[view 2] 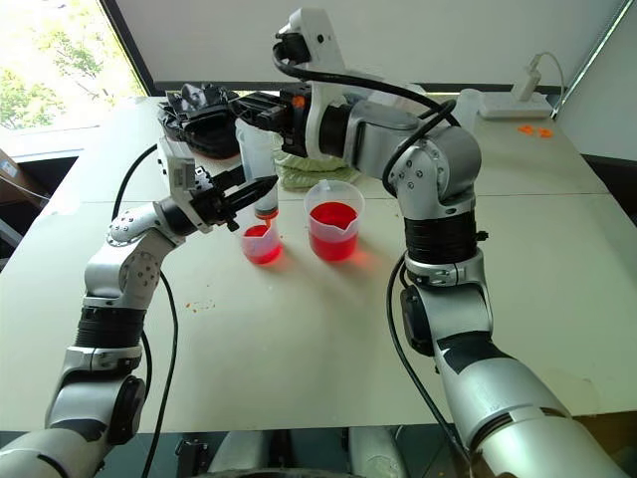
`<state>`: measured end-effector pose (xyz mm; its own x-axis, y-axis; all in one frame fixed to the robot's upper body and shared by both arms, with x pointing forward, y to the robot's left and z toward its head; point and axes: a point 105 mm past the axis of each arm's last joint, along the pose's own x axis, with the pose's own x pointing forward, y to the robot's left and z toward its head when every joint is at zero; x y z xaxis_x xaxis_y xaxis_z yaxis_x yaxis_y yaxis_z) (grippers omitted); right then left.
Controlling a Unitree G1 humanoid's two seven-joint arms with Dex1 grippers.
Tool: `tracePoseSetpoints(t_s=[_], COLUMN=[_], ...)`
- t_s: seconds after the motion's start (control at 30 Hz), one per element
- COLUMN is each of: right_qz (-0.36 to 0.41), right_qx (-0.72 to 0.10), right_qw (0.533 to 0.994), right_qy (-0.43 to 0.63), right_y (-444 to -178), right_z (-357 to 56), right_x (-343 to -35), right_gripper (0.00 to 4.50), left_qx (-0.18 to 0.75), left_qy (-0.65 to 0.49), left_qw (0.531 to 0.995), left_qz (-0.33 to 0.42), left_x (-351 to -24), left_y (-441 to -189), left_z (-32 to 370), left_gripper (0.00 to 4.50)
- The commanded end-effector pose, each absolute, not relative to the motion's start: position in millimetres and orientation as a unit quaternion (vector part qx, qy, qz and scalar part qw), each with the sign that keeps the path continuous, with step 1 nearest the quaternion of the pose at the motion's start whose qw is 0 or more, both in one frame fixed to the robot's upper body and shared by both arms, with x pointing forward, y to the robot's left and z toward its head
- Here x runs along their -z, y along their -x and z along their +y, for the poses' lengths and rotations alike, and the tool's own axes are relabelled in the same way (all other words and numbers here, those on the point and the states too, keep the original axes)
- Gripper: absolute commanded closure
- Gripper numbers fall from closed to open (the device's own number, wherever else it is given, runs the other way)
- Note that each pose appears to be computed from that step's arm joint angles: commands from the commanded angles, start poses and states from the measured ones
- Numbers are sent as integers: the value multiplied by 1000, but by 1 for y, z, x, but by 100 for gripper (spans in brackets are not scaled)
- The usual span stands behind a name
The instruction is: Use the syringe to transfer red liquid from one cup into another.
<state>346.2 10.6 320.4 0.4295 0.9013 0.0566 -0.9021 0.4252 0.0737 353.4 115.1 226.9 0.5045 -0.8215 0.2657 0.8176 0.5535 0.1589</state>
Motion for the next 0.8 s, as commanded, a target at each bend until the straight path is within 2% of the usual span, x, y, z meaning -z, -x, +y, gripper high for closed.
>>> tracePoseSetpoints(t_s=[0.03,0.8], right_qz=[2,26], right_qx=[-602,-615], right_qw=[798,788], right_qy=[-35,-13], right_y=[-317,-313], right_z=[36,43], right_x=[-319,-300], right_gripper=[446,446], left_qx=[439,419], left_qy=[-12,-15], left_qw=[878,887], left_qz=[-188,-192], left_x=[-246,-252], left_y=[-356,-354], left_z=[129,144], left_gripper=[314,314])
